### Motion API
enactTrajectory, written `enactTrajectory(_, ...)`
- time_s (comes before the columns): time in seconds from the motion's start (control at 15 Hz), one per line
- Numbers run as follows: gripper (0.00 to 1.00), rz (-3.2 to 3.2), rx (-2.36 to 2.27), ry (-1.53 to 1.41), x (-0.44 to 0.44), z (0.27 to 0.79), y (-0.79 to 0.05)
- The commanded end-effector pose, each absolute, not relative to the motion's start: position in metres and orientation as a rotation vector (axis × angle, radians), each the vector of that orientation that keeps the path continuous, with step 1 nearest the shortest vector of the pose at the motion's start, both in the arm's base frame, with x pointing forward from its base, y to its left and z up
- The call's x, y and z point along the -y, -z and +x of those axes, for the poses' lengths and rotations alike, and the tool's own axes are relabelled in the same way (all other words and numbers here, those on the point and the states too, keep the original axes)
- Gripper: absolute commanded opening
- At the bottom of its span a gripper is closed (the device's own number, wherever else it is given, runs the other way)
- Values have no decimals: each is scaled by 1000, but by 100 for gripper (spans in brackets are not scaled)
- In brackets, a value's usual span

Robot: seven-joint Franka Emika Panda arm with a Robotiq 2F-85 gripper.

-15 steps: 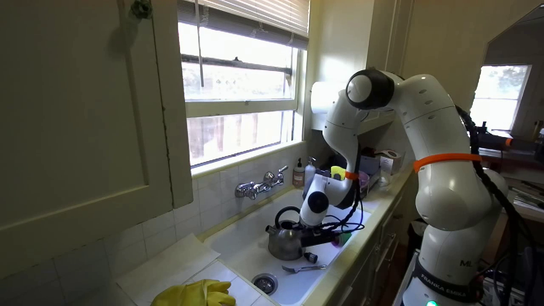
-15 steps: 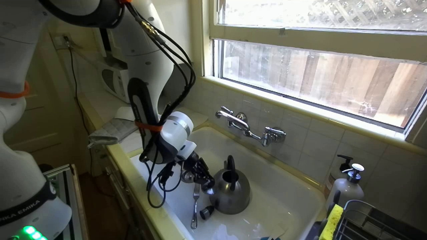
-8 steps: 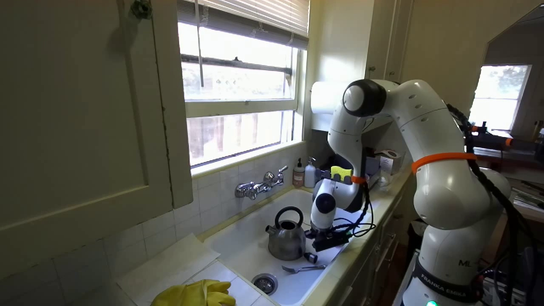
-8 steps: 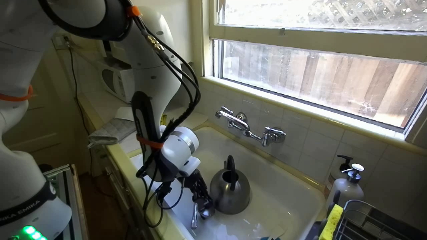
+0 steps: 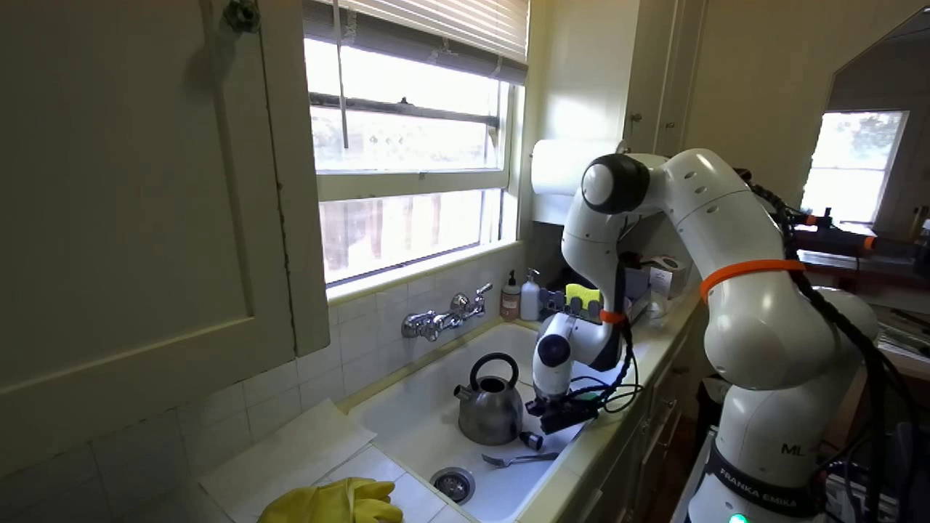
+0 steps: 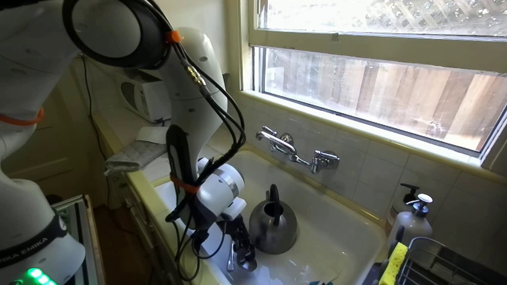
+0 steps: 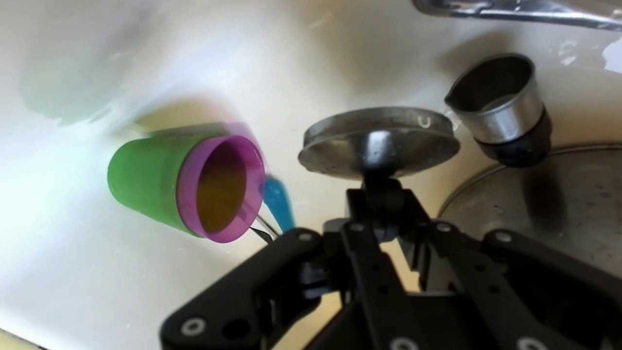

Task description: Remove the lid from the silver kettle then place the kettle on the dishrack.

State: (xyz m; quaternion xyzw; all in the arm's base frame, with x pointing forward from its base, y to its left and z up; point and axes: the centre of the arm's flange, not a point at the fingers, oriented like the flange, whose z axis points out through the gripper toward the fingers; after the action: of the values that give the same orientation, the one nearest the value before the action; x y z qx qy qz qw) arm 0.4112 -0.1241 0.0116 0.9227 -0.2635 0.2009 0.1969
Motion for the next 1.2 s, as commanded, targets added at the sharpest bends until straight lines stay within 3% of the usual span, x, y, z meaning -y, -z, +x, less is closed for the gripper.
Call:
enactTrajectory(0.0,5,2594,697,-465,131,416,-3)
enactTrajectory(0.07,11,2591,688,-453,131,415,-2)
enactTrajectory(0.13,33,2592,680,-441,131,415,-2)
enactTrajectory(0.2,45,2590,674,-435,132,416,-3)
enactTrajectory(0.67,97,2591,664,-420,131,417,-25)
enactTrajectory(1.13,100,2614,585,-564,132,414,-94)
